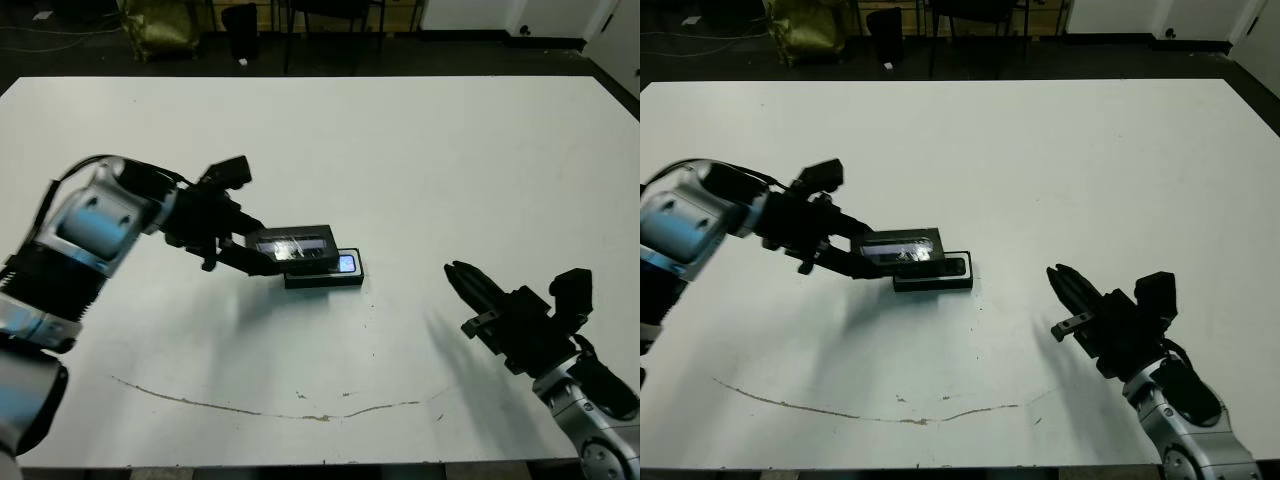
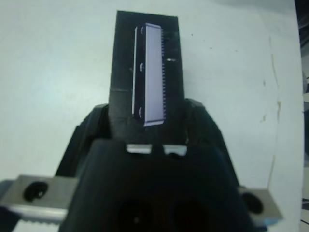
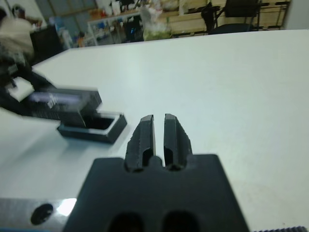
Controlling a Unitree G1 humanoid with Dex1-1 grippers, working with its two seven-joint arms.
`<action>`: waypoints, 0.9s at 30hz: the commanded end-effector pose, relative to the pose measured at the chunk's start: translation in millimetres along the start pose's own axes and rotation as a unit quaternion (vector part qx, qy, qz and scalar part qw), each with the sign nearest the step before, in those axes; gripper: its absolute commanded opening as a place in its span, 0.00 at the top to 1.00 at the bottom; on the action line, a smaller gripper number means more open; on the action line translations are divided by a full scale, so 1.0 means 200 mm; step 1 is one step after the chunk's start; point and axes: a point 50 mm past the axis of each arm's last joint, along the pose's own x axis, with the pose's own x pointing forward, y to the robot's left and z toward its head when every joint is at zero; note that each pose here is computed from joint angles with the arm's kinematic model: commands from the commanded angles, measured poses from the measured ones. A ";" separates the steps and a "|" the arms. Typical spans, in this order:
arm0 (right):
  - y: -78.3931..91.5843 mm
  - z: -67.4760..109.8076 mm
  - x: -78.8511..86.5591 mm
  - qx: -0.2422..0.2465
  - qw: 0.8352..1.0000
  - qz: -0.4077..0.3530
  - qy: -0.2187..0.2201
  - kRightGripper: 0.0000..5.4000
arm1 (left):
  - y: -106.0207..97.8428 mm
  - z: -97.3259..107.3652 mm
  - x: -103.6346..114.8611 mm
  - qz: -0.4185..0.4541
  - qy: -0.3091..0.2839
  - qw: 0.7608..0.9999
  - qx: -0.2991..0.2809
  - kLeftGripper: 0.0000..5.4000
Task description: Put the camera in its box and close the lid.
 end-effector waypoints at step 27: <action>-0.04 0.02 -0.02 0.011 1.000 -0.021 0.001 1.00 | 0.02 0.10 0.12 -0.005 -0.041 0.998 0.037 0.58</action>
